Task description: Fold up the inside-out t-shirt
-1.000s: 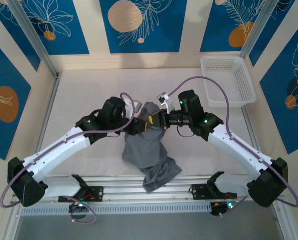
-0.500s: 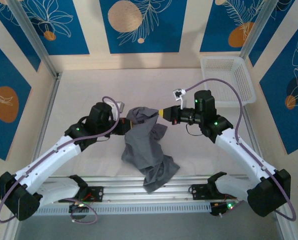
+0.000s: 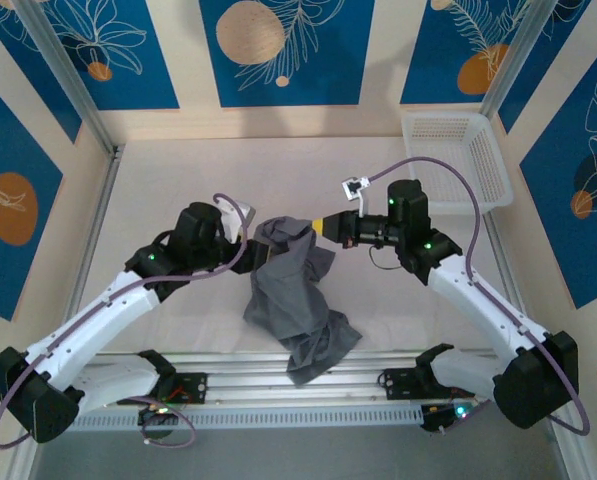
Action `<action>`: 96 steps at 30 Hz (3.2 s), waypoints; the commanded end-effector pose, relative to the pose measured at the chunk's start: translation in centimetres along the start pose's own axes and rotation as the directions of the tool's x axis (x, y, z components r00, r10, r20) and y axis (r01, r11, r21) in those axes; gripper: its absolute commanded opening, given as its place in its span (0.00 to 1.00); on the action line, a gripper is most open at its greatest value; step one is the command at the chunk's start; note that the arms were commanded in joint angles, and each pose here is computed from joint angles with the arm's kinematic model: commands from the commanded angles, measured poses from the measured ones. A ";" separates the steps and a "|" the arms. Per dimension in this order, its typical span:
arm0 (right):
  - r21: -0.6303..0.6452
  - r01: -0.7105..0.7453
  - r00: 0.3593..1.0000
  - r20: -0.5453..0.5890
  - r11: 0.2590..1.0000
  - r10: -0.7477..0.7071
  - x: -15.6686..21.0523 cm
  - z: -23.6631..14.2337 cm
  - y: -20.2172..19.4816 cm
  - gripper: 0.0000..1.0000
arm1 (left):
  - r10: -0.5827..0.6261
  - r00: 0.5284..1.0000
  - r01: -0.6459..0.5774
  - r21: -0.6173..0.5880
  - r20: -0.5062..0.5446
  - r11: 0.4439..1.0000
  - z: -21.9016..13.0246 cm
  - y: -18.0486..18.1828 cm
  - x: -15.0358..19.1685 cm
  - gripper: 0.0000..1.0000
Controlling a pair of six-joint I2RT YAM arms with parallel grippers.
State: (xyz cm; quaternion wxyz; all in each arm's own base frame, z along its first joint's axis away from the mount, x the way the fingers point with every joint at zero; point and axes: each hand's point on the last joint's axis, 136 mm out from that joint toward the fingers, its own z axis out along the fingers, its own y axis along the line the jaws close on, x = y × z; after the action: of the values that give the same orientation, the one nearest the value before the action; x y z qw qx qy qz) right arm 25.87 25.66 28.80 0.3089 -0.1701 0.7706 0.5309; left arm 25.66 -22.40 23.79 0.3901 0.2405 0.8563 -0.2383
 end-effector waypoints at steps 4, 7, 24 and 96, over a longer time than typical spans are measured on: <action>-0.052 0.007 1.000 -0.011 0.999 -0.008 -0.6 -0.1 1.8 0.00 | 0.448 0.850 -0.451 -0.059 0.275 0.891 0.0 -1.8 -5.1 0.80; -0.051 0.014 1.000 -0.014 0.999 -0.014 -0.6 -0.1 2.1 0.00 | 0.586 0.742 -0.588 -0.104 0.325 0.802 0.6 -2.4 -5.7 0.83; -0.038 0.029 0.999 -0.026 0.999 -0.030 -0.5 0.1 2.3 0.00 | 0.644 0.631 -0.644 -0.171 0.432 0.746 3.3 -3.4 -11.1 0.77; 0.393 0.062 0.995 -0.097 0.917 -0.026 1.3 1.5 -3.9 0.36 | -0.364 0.931 0.360 -0.143 -0.007 0.922 -6.5 2.3 -11.8 0.00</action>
State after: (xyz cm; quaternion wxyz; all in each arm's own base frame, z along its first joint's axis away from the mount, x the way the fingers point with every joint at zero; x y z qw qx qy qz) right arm 31.23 26.02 25.57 0.3851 -0.1480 0.8705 0.2682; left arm 30.35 -21.05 36.05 0.3243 0.0624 0.9068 -0.2620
